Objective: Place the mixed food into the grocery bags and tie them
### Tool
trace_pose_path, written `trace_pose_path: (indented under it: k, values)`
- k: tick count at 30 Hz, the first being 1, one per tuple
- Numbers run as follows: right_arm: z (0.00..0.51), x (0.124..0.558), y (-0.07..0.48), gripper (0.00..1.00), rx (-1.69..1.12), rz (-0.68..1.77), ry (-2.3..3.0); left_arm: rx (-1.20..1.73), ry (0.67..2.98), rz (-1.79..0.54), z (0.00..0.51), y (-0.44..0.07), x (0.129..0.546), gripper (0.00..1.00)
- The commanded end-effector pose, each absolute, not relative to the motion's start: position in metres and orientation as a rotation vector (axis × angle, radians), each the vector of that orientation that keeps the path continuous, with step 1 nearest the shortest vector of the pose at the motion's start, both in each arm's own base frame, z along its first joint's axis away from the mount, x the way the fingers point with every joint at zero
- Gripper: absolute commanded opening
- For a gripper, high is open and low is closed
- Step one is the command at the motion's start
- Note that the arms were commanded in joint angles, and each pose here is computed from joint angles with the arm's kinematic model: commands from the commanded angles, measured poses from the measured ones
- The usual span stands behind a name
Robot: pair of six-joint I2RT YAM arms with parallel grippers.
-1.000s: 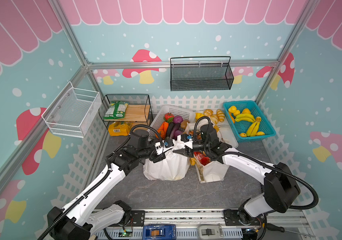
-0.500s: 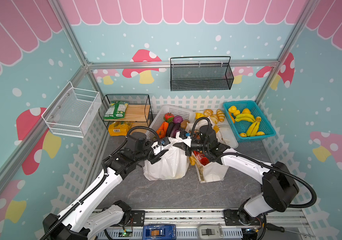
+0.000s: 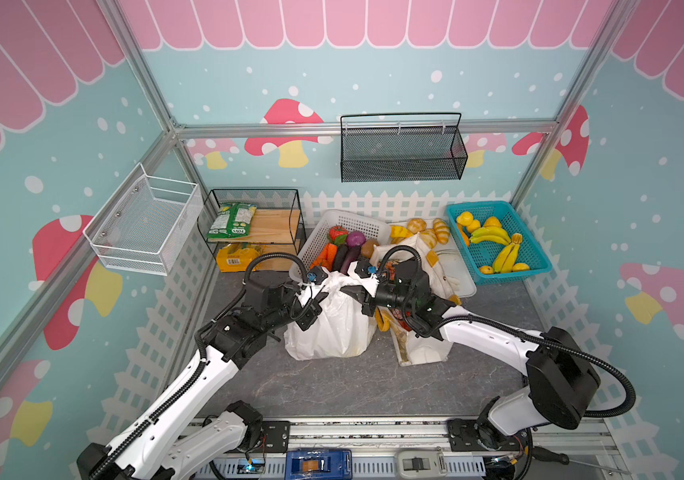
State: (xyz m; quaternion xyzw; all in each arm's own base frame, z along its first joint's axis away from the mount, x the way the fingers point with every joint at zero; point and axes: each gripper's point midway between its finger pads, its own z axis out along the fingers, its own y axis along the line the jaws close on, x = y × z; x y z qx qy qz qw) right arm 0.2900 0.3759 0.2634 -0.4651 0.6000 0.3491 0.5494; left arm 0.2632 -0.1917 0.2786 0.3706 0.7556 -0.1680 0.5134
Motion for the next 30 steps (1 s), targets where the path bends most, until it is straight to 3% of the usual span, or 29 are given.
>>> trace_pose_path:
  k: [1,18,24,30]
  values:
    - [0.271,0.293,0.380,0.00,-1.042,0.817,1.410,0.752,1.754,-0.571,0.306,-0.202,0.258,0.00]
    - [0.283,0.267,0.391,0.00,-1.023,1.032,1.292,0.590,1.755,-0.804,0.286,-0.238,0.243,0.01]
    - [0.279,0.271,0.372,0.00,-1.028,1.018,1.244,0.733,1.805,-0.738,0.280,-0.230,0.228,0.36]
    - [0.276,0.270,0.365,0.00,-1.029,1.022,1.204,0.828,1.813,-0.707,0.290,-0.212,0.208,0.56]
